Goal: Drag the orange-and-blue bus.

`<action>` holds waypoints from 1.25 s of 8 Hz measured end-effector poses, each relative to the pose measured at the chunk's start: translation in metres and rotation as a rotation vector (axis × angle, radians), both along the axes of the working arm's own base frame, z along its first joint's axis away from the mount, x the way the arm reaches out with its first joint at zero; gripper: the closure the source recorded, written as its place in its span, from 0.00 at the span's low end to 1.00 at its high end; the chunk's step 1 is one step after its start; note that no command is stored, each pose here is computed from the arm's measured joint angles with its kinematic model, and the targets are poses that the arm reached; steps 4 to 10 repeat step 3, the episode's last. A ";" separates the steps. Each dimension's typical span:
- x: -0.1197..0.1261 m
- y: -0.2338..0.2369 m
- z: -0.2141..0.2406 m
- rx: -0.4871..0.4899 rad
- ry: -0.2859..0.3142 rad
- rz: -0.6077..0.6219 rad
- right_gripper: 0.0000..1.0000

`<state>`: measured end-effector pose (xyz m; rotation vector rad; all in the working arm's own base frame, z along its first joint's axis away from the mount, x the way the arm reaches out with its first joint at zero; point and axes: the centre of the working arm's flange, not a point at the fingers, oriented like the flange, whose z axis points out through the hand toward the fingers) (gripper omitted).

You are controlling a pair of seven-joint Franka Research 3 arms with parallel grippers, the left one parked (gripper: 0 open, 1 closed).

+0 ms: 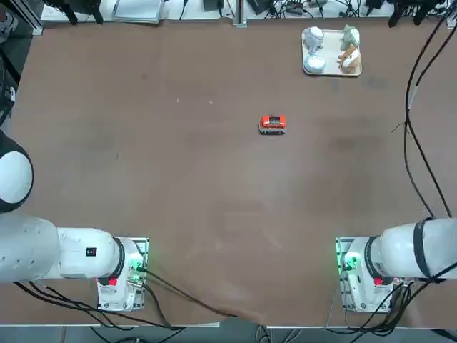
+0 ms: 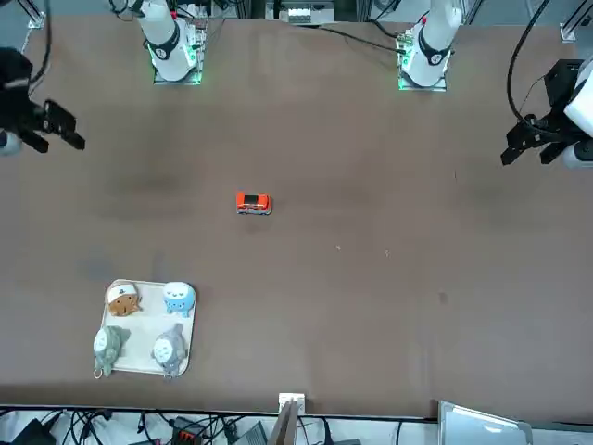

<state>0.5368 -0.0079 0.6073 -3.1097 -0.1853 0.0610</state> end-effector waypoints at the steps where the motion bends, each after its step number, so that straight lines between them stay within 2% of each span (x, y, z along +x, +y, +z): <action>1: -0.001 0.002 -0.004 0.000 0.006 0.010 0.00; 10: 0.001 0.004 -0.010 0.000 0.015 0.008 0.00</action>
